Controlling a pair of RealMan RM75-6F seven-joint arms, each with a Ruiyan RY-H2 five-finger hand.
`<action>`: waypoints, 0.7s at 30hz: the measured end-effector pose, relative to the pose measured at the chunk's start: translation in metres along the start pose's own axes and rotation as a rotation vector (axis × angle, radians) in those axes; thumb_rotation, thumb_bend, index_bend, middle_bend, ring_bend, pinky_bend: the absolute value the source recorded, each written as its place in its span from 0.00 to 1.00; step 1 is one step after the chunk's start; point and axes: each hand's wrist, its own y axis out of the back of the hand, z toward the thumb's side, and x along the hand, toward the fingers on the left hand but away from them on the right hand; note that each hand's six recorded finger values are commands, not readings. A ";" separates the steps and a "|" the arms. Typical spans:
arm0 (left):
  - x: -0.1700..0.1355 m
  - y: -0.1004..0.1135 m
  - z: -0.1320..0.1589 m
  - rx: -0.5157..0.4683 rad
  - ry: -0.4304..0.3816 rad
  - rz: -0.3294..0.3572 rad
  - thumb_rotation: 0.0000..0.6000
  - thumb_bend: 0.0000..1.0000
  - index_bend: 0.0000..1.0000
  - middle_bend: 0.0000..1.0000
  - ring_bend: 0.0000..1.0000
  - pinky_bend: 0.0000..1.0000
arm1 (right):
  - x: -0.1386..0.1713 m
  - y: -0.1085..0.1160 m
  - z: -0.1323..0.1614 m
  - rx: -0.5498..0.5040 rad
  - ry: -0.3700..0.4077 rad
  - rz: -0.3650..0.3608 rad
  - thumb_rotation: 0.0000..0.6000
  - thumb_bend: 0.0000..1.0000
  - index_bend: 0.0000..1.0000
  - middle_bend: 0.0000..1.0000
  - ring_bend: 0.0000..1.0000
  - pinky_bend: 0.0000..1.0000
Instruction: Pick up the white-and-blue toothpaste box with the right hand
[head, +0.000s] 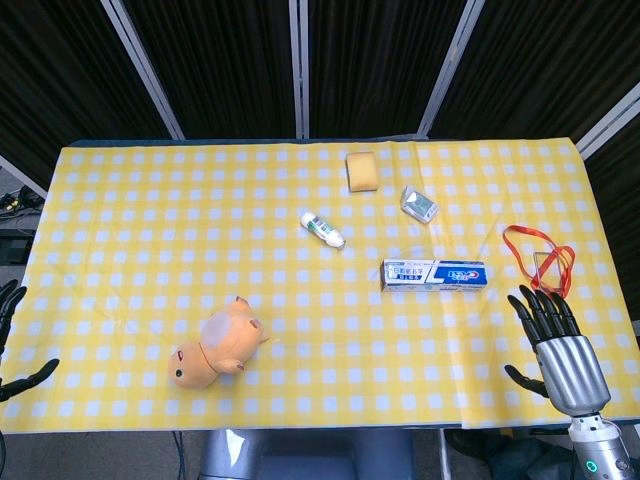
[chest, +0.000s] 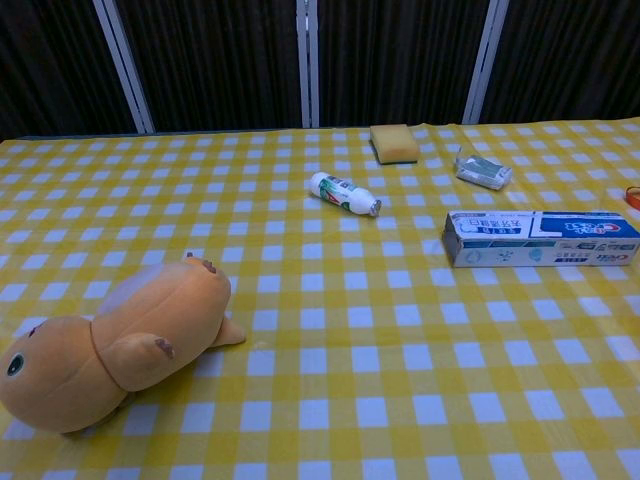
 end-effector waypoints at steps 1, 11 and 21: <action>0.000 0.000 0.000 -0.001 0.001 0.000 1.00 0.02 0.00 0.00 0.00 0.00 | 0.000 0.000 0.000 0.000 0.000 0.001 1.00 0.00 0.00 0.00 0.00 0.00; 0.005 -0.003 -0.001 0.004 0.009 -0.010 1.00 0.02 0.00 0.00 0.00 0.00 | -0.021 -0.015 -0.005 -0.002 0.006 0.081 1.00 0.00 0.00 0.00 0.00 0.00; 0.023 -0.018 -0.008 0.036 0.054 -0.053 1.00 0.02 0.00 0.00 0.00 0.00 | -0.113 -0.057 -0.001 -0.007 0.110 0.326 1.00 0.00 0.03 0.01 0.00 0.00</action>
